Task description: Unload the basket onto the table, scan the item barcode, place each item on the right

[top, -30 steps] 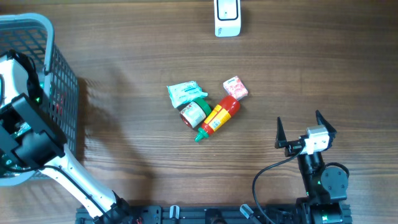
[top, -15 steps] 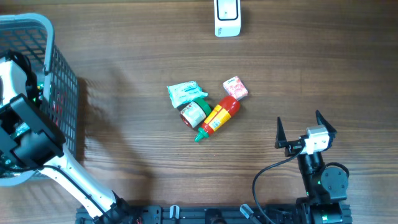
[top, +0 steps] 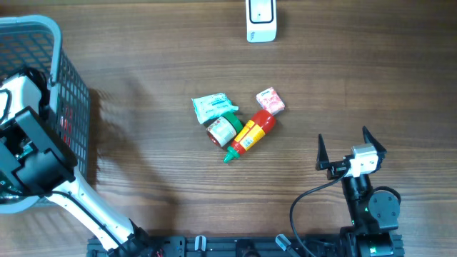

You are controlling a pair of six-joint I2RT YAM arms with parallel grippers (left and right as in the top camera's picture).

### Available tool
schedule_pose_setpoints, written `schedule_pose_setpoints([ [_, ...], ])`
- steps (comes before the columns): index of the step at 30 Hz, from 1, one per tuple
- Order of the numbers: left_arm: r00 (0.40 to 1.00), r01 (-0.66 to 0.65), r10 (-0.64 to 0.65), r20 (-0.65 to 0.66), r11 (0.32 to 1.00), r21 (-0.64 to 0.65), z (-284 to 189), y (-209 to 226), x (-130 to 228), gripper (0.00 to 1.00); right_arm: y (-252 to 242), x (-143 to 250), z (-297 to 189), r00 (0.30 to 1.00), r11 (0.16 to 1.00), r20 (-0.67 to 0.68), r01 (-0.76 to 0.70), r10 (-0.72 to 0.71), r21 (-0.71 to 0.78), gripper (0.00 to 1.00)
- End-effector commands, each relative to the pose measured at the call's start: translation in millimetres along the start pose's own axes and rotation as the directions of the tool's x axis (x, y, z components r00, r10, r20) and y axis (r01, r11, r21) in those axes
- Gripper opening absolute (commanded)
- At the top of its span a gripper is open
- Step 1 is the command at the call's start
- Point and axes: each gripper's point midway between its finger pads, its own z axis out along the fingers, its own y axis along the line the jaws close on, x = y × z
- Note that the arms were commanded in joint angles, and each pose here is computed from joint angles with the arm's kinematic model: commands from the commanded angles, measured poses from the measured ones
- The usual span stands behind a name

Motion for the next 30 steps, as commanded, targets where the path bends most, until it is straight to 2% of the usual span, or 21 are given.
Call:
schedule_pose_setpoints([
  [1,0.996,-0.054,0.04,-0.08,0.982,-0.181,27.0,42.2,21.6,0.04,2.3,-0.3,0.1,1.0,1.0,0.002,0.013,-0.013,-0.012,1.0],
  [6,0.991,-0.035,0.026,-0.131,0.997,-0.062,-30.9,10.5,-12.2,0.04,2.2,-0.2,0.1,1.0,1.0,0.002,0.012,-0.012,-0.012,1.0],
  [9,0.983,-0.023,0.034,-0.178,0.998,0.067,-76.7,-10.4,-41.2,0.04,2.2,-0.2,0.1,1.0,1.0,0.002,0.013,-0.013,-0.012,1.0],
  [14,0.975,0.044,-0.001,-0.222,0.981,0.189,-122.2,-17.5,-82.7,0.04,2.2,-0.2,0.1,1.0,1.0,0.002,0.013,-0.013,-0.011,1.0],
  [20,0.963,0.039,0.053,-0.264,0.943,0.329,-170.7,-11.4,-119.7,0.04,2.2,-0.2,0.1,1.0,1.0,0.002,0.013,-0.013,-0.012,1.0],
  [25,0.934,0.039,0.133,-0.331,0.885,0.464,-215.2,-1.2,-140.9,0.04,2.2,-0.2,0.1,1.0,1.0,0.002,0.013,-0.013,-0.011,1.0],
  [30,0.889,-0.012,0.306,-0.341,0.759,0.651,-273.3,15.7,-147.4,0.04,2.2,-0.3,0.1,1.0,1.0,0.002,0.013,-0.013,-0.012,1.0],
])
